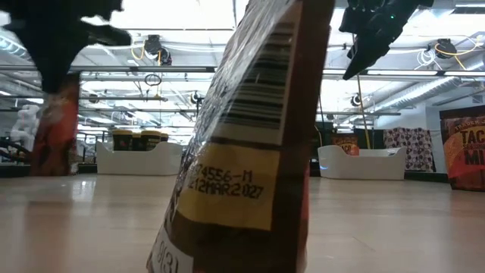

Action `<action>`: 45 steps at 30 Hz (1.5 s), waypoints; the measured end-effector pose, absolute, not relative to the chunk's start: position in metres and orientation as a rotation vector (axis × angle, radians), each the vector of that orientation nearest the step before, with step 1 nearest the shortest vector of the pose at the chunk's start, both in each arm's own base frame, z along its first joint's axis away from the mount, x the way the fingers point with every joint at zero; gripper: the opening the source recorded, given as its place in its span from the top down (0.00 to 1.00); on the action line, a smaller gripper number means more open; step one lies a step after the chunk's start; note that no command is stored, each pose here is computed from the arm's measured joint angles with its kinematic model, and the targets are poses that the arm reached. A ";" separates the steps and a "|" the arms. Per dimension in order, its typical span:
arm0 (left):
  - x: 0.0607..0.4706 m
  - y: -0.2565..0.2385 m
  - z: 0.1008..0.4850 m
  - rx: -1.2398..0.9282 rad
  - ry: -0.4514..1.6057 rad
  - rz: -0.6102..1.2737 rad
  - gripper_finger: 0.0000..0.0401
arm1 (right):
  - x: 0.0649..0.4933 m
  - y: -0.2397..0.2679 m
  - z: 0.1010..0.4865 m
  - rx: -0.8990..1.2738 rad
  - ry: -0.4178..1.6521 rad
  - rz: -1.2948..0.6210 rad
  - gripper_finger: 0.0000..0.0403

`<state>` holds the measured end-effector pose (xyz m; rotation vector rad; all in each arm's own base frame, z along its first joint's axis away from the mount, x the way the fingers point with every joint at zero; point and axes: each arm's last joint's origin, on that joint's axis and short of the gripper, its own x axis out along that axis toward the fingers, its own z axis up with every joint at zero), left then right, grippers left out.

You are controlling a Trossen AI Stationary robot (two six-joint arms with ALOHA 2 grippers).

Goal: Sort spices by type
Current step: Put the top left orange seasoning pack into the right white bin

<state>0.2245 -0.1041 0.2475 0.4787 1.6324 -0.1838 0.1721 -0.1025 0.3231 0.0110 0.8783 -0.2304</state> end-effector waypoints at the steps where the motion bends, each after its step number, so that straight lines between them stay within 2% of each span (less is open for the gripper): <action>1: 0.227 -0.103 0.251 0.473 1.617 -0.174 0.99 | 0.172 -0.103 0.323 0.011 0.878 -0.231 1.00; 12: 0.270 -0.067 0.303 0.330 1.326 0.016 1.00 | 0.168 -0.101 0.323 0.030 0.897 -0.250 1.00; 18: 0.295 -0.028 0.314 0.302 1.157 0.111 1.00 | 0.153 -0.095 0.335 0.007 0.860 -0.390 1.00; 23: 0.322 0.010 0.324 0.293 0.919 0.195 1.00 | 0.137 -0.085 0.348 -0.008 0.772 -0.424 1.00; 27: 0.346 0.043 0.337 0.288 0.653 0.204 1.00 | 0.129 -0.080 0.354 -0.023 0.729 -0.432 1.00; 30: 0.364 0.063 0.332 0.325 0.565 0.199 1.00 | 0.128 -0.080 0.356 -0.035 0.705 -0.436 1.00; 38: 0.438 0.124 0.314 0.329 0.541 0.258 1.00 | 0.126 -0.084 0.355 -0.035 0.711 -0.466 1.00; 45: 0.491 0.174 0.300 0.349 0.512 0.260 1.00 | 0.124 -0.090 0.339 -0.022 0.743 -0.493 1.00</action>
